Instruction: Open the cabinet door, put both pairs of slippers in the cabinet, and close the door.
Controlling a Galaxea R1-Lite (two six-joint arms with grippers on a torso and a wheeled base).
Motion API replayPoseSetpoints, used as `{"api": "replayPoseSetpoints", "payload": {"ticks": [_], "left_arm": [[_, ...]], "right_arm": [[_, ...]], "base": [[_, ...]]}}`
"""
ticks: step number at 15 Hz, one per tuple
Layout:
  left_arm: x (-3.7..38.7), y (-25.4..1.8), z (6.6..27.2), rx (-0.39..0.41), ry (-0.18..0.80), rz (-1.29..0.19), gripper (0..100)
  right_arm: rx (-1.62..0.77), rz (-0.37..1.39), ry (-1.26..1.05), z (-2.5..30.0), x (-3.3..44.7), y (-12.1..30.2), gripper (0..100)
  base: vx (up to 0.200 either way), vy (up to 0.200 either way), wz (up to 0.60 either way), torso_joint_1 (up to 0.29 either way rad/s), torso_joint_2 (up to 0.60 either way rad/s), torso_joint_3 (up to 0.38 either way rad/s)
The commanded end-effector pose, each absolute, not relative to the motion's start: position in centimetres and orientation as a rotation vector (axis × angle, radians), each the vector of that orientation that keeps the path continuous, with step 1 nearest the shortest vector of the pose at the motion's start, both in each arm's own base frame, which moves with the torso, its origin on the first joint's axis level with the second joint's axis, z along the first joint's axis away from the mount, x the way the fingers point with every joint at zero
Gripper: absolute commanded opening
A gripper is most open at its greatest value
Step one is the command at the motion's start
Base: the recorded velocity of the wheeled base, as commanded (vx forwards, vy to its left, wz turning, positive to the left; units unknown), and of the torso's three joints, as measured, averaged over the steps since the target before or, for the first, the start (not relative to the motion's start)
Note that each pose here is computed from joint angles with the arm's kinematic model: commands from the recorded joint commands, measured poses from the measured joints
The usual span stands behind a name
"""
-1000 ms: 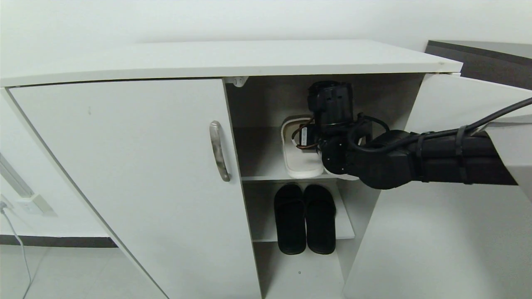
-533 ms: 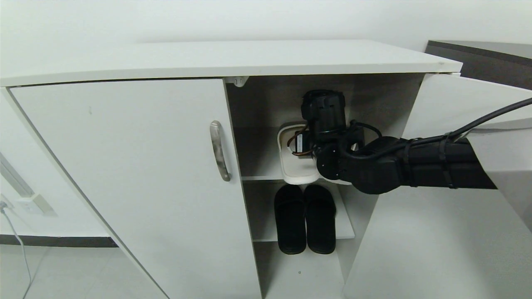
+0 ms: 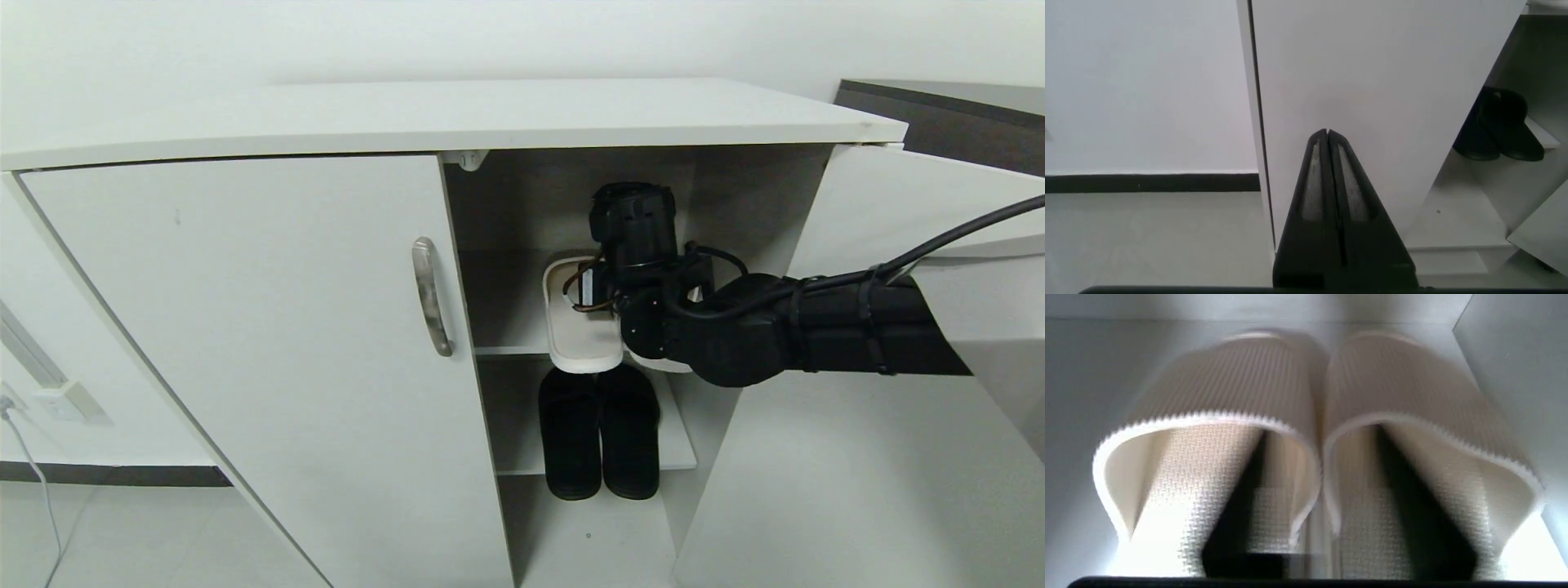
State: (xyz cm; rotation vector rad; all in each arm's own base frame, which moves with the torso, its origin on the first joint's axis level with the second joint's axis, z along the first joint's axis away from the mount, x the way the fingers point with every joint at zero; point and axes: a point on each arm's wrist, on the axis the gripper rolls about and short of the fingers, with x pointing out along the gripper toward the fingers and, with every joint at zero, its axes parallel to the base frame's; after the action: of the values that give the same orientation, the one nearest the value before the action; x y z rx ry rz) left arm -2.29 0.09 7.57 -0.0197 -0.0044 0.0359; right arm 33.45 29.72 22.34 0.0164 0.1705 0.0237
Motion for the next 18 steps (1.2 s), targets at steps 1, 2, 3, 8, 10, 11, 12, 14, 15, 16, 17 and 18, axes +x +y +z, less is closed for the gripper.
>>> {"api": "replayPoseSetpoints", "payload": {"ticks": [1,2,3,8,10,11,12,14,15,16,17,18], "left_arm": [[-2.3,0.1,7.6,-0.020,-0.003,0.037,0],[-2.3,0.1,7.6,-0.020,-0.003,0.037,0],[-2.3,0.1,7.6,-0.020,-0.003,0.037,0],[-2.3,0.1,7.6,-0.020,-0.003,0.037,0],[-2.3,0.1,7.6,-0.020,-0.003,0.037,0],[-2.3,0.1,7.6,-0.020,-0.003,0.037,0],[-2.3,0.1,7.6,-0.020,-0.003,0.037,0],[-2.3,0.1,7.6,-0.020,-0.003,0.037,0],[-2.3,0.1,7.6,-0.020,-0.003,0.037,0],[-2.3,0.1,7.6,-0.020,-0.003,0.037,0],[-2.3,0.1,7.6,-0.020,-0.003,0.035,0],[-2.3,0.1,7.6,-0.020,-0.003,0.035,0]], "right_arm": [[0.005,0.049,0.182,22.5,32.3,29.6,100],[0.003,0.053,0.184,22.5,32.0,29.5,100],[0.002,0.061,0.185,22.8,31.4,29.5,100],[-0.014,0.116,0.195,23.8,26.7,28.4,100],[-0.014,0.144,0.192,23.6,24.3,27.1,100],[-0.013,0.150,0.190,23.3,23.5,26.6,100],[-0.008,0.160,0.185,23.1,22.8,26.1,100],[0.004,0.181,0.174,22.2,21.5,25.0,100],[0.009,0.187,0.171,21.6,21.1,24.7,100],[0.015,0.202,0.169,20.9,20.8,24.4,100],[0.022,0.236,0.167,20.1,20.5,24.0,100],[0.029,0.266,0.161,19.5,20.1,23.8,0]], "base": [[0.000,0.000,0.00,0.000,0.00,0.000],[0.000,0.000,0.00,0.000,0.00,0.000],[0.000,0.000,0.00,0.000,0.00,0.000],[0.000,0.000,0.00,0.000,0.00,0.000],[0.000,0.000,0.00,0.000,0.00,0.000],[0.000,0.000,0.00,0.000,0.00,0.000],[0.000,0.000,0.00,0.000,0.00,0.000],[0.000,0.000,0.00,0.000,0.00,0.000],[0.000,0.000,0.00,0.000,0.00,0.000],[0.000,0.000,0.00,0.000,0.00,0.000],[0.000,0.000,0.00,0.000,0.00,0.000],[0.000,0.000,0.00,0.000,0.00,0.000]]}}
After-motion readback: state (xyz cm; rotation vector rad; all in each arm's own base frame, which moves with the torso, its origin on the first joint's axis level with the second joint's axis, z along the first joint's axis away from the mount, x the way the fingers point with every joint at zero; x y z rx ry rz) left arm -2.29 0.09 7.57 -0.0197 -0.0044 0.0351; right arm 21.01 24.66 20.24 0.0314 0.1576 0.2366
